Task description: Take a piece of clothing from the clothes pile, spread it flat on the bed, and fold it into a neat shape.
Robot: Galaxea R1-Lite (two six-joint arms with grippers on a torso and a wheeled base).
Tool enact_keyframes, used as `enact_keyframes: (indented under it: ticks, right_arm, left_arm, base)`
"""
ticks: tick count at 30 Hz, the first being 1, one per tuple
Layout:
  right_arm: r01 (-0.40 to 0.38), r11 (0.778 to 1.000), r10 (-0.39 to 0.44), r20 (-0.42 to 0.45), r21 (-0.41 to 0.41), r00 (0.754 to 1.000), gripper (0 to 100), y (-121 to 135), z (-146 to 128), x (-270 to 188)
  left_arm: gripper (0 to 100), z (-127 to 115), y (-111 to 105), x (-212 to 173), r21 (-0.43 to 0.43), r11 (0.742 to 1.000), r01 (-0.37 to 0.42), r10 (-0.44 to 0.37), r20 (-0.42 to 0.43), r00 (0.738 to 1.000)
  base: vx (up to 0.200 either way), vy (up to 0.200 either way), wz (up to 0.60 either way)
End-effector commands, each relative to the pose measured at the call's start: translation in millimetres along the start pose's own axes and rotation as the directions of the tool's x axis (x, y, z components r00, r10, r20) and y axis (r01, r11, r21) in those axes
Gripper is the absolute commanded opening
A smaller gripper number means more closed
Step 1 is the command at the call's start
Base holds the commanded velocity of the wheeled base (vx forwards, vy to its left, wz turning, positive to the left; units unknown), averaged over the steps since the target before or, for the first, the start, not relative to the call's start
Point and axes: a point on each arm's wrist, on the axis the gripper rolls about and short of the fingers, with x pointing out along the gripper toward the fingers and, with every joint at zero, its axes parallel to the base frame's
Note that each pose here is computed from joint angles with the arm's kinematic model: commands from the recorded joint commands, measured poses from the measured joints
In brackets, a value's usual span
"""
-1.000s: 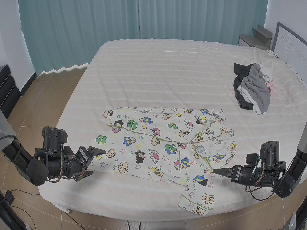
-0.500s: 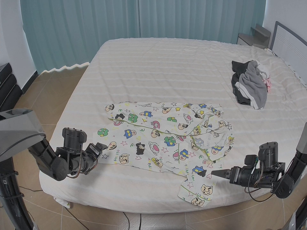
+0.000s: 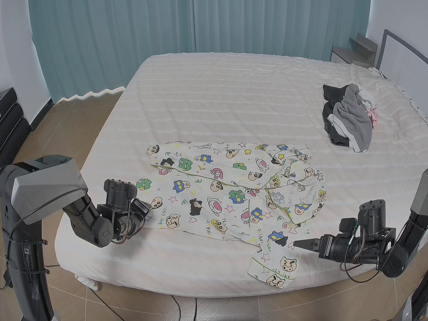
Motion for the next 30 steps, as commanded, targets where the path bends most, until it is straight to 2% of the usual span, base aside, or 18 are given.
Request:
enact_keyframes:
  ticks: [1, 9, 14, 17, 19, 22, 30]
  right_arm:
    - [0.016, 1.0, -0.016, -0.023, 0.007, 1.0, 100, -4, -3, 4]
    - [0.039, 0.999, -0.039, -0.049, 0.004, 0.998, 100, -11, -6, 12]
    - [0.058, 0.998, -0.057, -0.072, 0.012, 0.996, 100, -18, -9, 22]
    - [0.081, 0.997, -0.081, -0.097, 0.005, 0.992, 100, -26, -15, 41]
    - [0.104, 0.994, -0.105, -0.079, -0.015, 0.991, 100, -30, -17, 54]
    - [0.076, 0.997, -0.077, -0.041, -0.024, 0.996, 100, -29, -14, 57]
    - [0.013, 0.998, -0.017, -0.057, -0.067, 0.998, 100, -12, -18, 69]
  left_arm:
    - [0, -1, 4, 13, 0.001, 1.0, -0.031, 0.031, 0.01, 0.999]
    - [0, 1, 8, 10, -0.001, 0.998, -0.055, 0.055, 0.035, 0.998]
    - [0, 14, 6, -4, -0.017, 0.999, -0.044, 0.045, 0.063, 0.997]
    - [0, 17, 13, -13, -0.022, 0.998, -0.062, 0.063, 0.064, 0.996]
    - [0, 16, 18, -19, -0.013, 0.997, -0.078, 0.079, 0.057, 0.995]
    - [0, 13, 27, -26, 0.007, 0.995, -0.104, 0.104, 0.042, 0.994]
    - [0, 9, 36, -32, 0.009, 0.991, -0.131, 0.131, 0.025, 0.991]
  base:
    - [0.0, 0.0, 0.0]
    - [0.0, 0.0, 0.0]
    - [0.0, 0.0, 0.0]
    - [0.0, 0.0, 0.0]
    - [0.0, 0.0, 0.0]
    - [0.0, 0.0, 0.0]
    - [0.0, 0.0, 0.0]
